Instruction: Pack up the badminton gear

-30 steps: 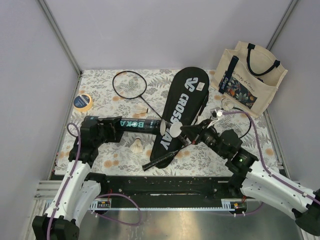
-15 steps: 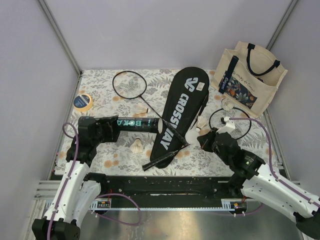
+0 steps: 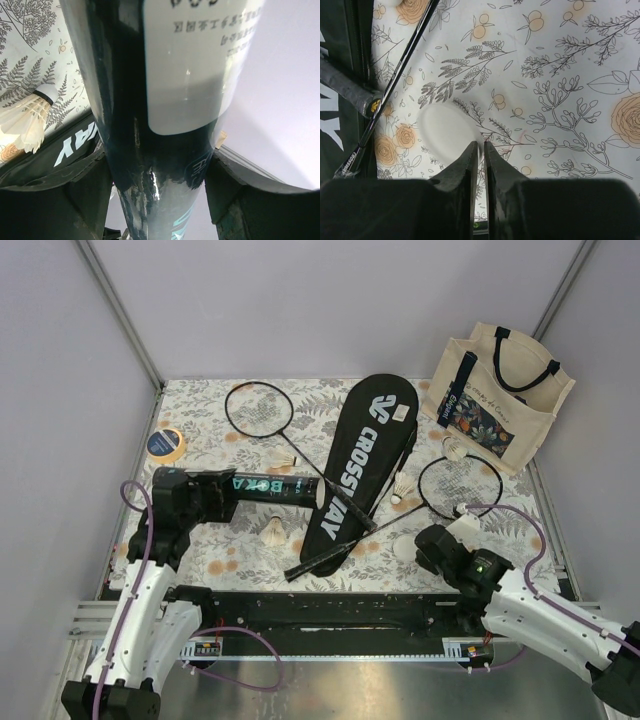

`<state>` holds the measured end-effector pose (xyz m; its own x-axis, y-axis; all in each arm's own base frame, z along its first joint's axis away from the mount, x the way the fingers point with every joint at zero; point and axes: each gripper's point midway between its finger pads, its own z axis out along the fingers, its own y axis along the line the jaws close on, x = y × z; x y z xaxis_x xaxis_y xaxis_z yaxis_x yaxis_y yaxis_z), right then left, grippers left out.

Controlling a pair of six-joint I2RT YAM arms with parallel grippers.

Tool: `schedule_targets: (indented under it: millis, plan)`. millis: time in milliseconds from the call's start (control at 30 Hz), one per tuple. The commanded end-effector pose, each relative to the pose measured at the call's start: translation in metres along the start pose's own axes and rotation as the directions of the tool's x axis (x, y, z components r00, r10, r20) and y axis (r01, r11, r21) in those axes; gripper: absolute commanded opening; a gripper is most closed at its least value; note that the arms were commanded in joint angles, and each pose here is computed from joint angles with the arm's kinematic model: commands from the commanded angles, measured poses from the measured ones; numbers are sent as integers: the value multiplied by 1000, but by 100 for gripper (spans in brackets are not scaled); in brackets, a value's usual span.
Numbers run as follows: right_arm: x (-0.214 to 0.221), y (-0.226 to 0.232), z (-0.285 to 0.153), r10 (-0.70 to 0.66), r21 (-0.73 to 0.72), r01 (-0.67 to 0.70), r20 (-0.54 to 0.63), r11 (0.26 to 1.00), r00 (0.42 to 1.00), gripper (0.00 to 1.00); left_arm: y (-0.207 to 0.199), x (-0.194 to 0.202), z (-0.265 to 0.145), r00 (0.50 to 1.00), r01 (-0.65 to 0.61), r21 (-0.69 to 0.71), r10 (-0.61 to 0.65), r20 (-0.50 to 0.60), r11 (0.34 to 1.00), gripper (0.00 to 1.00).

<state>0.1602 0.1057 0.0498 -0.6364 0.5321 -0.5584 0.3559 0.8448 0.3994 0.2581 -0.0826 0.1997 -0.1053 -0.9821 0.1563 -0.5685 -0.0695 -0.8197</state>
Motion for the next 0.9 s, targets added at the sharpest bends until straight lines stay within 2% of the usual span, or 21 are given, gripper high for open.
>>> schedule_targets:
  millis: [0,167,267,367,500,633,700,867]
  plan:
    - [-15,-5,2,51,46,-55,81,997,995,21,-44,5,-11,998,-58,141,59,-4,988,27]
    - [-35,14,0,-18,-22,22,159,1000,987,39,-46,4,-3,993,-118,136,120,-8,984,31]
    - [-55,41,-9,-106,-111,135,235,985,966,43,-34,5,7,992,-112,93,117,-55,989,31]
    - [-78,78,-25,-220,-212,302,336,929,916,52,-19,10,13,986,-92,48,98,-135,995,31]
    - [-122,100,-41,-326,-160,418,408,894,853,56,2,14,15,973,-64,-14,60,-221,998,28]
    - [-138,130,-29,-434,-236,518,330,822,838,60,13,19,12,963,-64,-31,54,-263,997,27]
    - [-139,138,-17,-502,-251,558,256,791,826,61,16,21,10,959,-65,-31,54,-278,997,27]
    - [-154,147,13,-581,-252,594,132,764,803,64,22,25,2,954,-88,-38,73,-291,995,27]
